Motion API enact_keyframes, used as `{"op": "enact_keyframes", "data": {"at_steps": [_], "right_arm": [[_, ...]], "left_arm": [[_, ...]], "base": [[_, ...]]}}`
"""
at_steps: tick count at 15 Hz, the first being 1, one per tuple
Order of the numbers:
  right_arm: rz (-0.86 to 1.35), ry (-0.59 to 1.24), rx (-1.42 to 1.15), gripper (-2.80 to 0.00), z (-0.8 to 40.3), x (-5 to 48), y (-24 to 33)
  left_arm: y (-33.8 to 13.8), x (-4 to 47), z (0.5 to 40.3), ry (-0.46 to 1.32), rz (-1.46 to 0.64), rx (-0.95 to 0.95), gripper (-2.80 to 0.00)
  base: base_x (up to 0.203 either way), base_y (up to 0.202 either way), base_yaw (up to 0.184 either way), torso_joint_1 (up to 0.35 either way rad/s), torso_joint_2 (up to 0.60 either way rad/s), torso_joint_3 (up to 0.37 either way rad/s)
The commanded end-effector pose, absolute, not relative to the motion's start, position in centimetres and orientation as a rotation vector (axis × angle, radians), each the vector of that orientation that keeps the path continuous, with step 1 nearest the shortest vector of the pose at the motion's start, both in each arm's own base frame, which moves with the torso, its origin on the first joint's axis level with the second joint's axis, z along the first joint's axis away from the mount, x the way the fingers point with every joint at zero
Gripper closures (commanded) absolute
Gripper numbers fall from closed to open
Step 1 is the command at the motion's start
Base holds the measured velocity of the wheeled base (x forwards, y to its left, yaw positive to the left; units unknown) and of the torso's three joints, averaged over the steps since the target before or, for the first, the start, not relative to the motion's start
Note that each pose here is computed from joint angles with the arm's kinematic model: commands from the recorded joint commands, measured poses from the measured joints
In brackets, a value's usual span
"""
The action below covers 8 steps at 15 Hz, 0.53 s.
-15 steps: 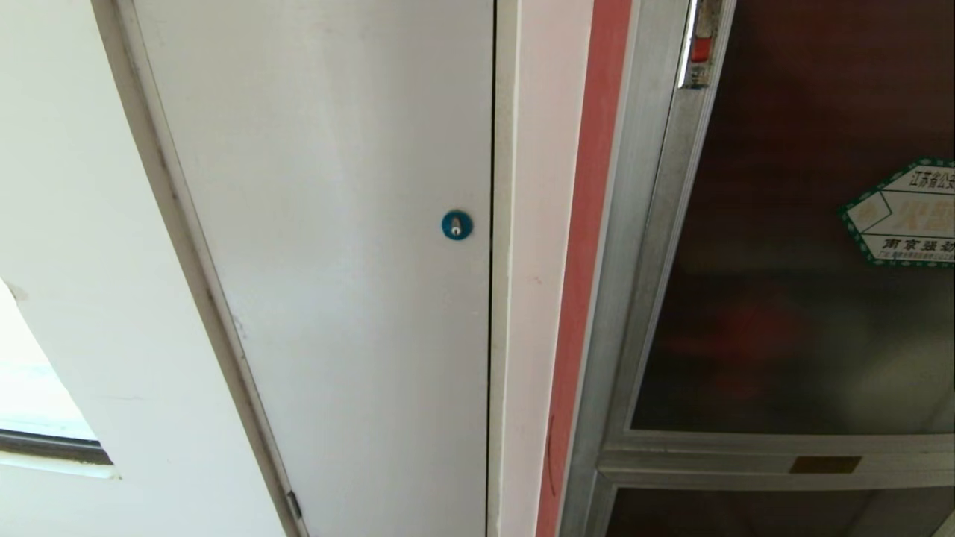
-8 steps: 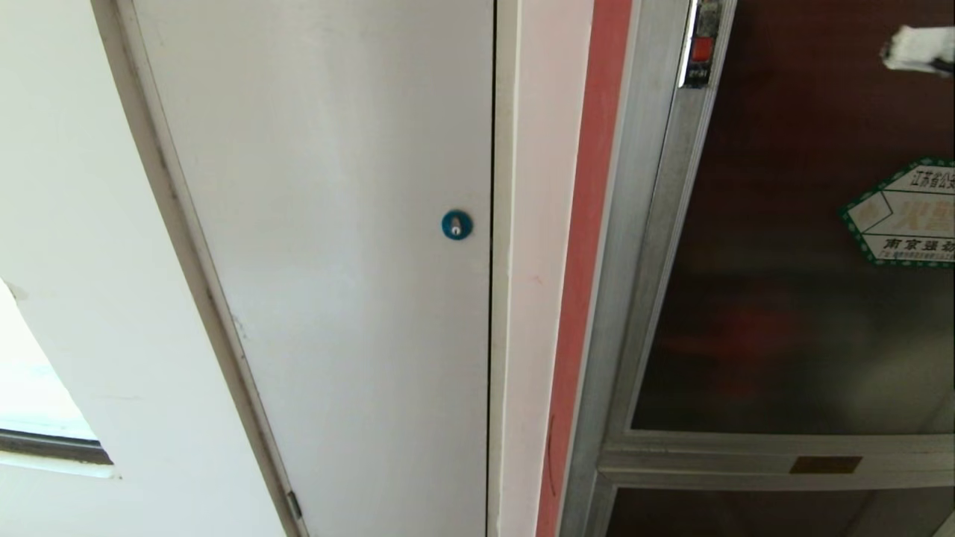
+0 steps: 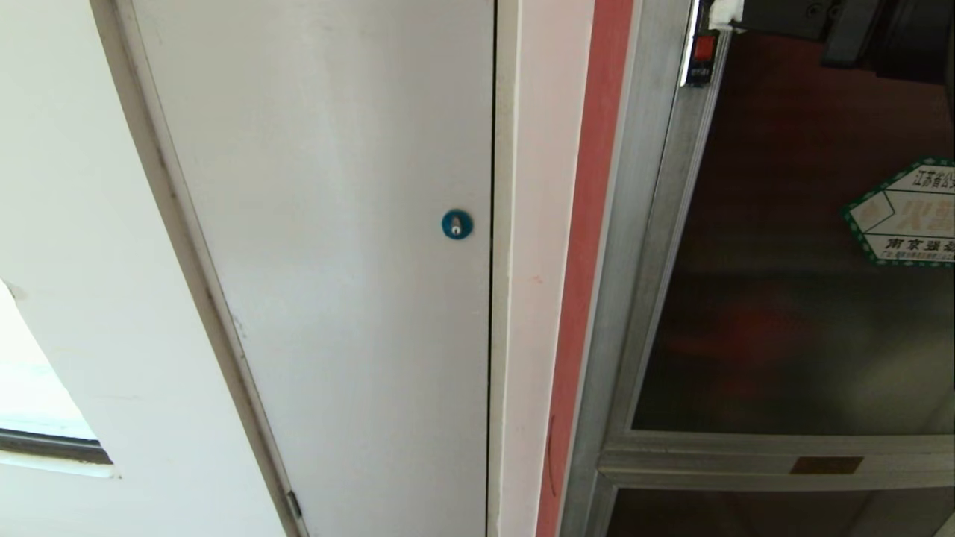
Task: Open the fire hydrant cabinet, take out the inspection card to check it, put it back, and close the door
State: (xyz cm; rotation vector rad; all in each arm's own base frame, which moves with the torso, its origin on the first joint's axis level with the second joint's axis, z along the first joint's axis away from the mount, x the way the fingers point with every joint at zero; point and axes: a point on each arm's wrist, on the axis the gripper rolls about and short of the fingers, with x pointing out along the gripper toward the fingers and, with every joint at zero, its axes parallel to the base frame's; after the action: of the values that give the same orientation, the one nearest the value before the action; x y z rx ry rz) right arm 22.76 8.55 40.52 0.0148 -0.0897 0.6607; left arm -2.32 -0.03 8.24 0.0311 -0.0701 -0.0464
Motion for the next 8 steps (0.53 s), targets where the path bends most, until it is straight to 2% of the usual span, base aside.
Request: {"op": "enact_keyframes", "data": {"at_steps": [1,8], "right_arm": [[0.634,-0.075,0.016,0.0,39.95,24.17,8.99],[0.548,-0.064,0.017,0.0,39.62,24.71,8.82]], "left_arm": [[-0.03,-2.09,7.49,-0.042,-0.047,0.031,0.0],[-0.03,-2.09,7.49,-0.042,-0.047,0.031,0.0]], "base": [[0.0,0.0,0.0,0.0,0.0,0.0],[0.0,0.0,0.0,0.0,0.0,0.0]]}}
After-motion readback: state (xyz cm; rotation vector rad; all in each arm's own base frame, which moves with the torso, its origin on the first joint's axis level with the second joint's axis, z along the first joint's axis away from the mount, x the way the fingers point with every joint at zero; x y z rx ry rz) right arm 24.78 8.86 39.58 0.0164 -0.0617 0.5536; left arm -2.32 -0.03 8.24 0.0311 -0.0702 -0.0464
